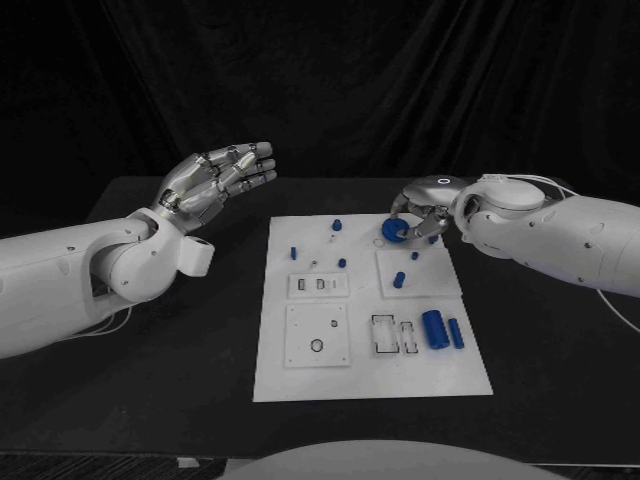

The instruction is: Assemble the parts on the task board

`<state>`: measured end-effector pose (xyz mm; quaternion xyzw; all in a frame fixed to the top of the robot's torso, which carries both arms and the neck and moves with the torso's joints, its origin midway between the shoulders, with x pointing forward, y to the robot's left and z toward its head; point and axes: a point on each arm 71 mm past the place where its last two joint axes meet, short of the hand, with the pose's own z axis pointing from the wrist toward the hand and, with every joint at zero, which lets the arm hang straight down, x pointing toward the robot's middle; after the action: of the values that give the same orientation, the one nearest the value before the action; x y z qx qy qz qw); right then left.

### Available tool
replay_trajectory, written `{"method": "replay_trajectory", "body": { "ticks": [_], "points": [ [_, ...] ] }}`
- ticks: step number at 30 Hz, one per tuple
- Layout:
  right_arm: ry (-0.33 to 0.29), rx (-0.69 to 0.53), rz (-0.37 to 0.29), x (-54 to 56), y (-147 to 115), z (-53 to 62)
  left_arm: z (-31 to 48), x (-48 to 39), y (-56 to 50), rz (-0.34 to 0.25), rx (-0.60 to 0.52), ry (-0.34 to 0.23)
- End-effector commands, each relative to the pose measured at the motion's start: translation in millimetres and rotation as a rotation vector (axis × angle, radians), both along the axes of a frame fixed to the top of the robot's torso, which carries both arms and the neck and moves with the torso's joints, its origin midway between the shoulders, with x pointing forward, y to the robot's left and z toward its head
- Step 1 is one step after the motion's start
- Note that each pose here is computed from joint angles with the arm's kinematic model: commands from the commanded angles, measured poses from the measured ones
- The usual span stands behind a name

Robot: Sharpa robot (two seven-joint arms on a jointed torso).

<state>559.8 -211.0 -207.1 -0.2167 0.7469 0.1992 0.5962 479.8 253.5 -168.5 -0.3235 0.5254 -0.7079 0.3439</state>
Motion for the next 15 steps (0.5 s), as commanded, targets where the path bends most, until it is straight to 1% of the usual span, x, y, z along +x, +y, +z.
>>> {"method": "replay_trajectory", "body": {
  "ticks": [1,5,15],
  "points": [
    [-0.012,0.01,0.021,-0.7,11,8.4,0.6,-0.4,-2.3,-0.011,-0.014,-0.006],
    [-0.018,0.02,0.053,-1.9,26,13.7,0.4,-0.2,-3.5,-0.015,-0.014,-0.004],
    [-0.009,0.024,0.115,-1.6,61,16.1,-0.2,0.5,-5.0,-0.019,-0.011,0.002]
  ]
}}
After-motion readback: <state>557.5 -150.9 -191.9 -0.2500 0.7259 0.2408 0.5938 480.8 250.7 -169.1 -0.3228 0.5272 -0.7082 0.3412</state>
